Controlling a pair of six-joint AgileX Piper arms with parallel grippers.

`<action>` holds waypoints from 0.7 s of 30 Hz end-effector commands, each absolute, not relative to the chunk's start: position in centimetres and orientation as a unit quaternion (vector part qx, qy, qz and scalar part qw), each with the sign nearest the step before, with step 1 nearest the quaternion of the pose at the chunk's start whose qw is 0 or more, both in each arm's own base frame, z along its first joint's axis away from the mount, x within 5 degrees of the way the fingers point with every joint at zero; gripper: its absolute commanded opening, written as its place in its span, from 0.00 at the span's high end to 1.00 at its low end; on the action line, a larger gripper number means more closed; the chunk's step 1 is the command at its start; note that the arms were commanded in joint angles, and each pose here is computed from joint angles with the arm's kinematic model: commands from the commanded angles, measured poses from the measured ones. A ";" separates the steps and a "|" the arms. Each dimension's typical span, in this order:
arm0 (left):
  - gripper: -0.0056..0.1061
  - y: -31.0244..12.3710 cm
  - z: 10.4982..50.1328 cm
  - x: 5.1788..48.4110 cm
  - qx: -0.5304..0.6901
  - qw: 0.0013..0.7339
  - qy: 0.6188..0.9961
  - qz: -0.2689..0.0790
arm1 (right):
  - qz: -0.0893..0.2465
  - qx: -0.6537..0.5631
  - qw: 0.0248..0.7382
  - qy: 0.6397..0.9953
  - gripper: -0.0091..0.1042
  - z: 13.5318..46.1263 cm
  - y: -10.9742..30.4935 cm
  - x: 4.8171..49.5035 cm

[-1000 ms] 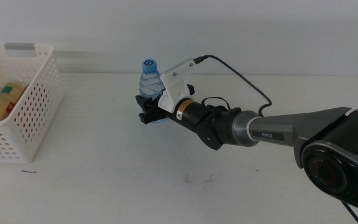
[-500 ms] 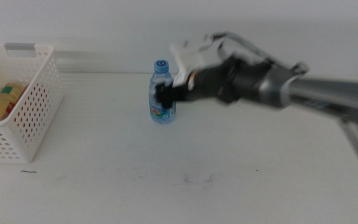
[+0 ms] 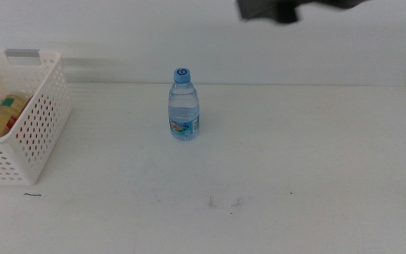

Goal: Use arms to grab the bottles and put them into the dustbin to the left of the table.

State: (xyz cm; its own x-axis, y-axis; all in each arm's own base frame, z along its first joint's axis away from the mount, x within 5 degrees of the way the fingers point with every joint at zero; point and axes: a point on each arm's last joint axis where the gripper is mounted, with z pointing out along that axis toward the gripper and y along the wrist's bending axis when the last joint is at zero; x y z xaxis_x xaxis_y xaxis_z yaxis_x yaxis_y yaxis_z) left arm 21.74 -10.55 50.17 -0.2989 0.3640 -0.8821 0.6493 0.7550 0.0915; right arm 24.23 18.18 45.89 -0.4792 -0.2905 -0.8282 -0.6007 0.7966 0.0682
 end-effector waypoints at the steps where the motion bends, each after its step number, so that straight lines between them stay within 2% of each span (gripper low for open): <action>1: 0.11 -10.6 50.3 21.7 0.314 0.505 0.791 -0.147 | 0.172 -0.259 0.451 0.836 0.14 47.1 16.9 23.1; 10: 0.11 -10.6 50.3 21.7 0.314 0.505 0.791 -0.147 | 0.179 -0.258 0.457 0.832 0.14 47.5 16.7 22.7; 13: 0.11 -9.5 50.3 21.5 0.314 0.516 0.792 -0.089 | 0.179 -0.258 0.457 0.832 0.14 47.5 16.7 22.7; 15: 0.11 -9.1 49.4 20.8 0.288 0.527 0.795 -0.091 | 0.181 -0.257 0.456 0.832 0.14 47.5 16.7 22.7; 18: 0.11 -8.2 45.9 19.5 0.226 0.576 0.779 -0.106 | 0.181 -0.257 0.456 0.832 0.14 47.5 16.7 22.7; 21: 0.11 -7.7 39.7 18.9 0.197 0.629 0.747 -0.092 | 0.181 -0.257 0.456 0.832 0.14 47.5 16.7 22.7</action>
State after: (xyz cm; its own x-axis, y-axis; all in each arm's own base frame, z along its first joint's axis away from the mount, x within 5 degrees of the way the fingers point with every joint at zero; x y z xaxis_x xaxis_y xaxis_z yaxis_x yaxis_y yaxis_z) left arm 19.41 -7.92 41.35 -0.2054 0.2222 -0.9531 0.4377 0.8919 0.1136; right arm 22.61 16.99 47.45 -0.4540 -0.2665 -0.8503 -0.6004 0.7966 0.0709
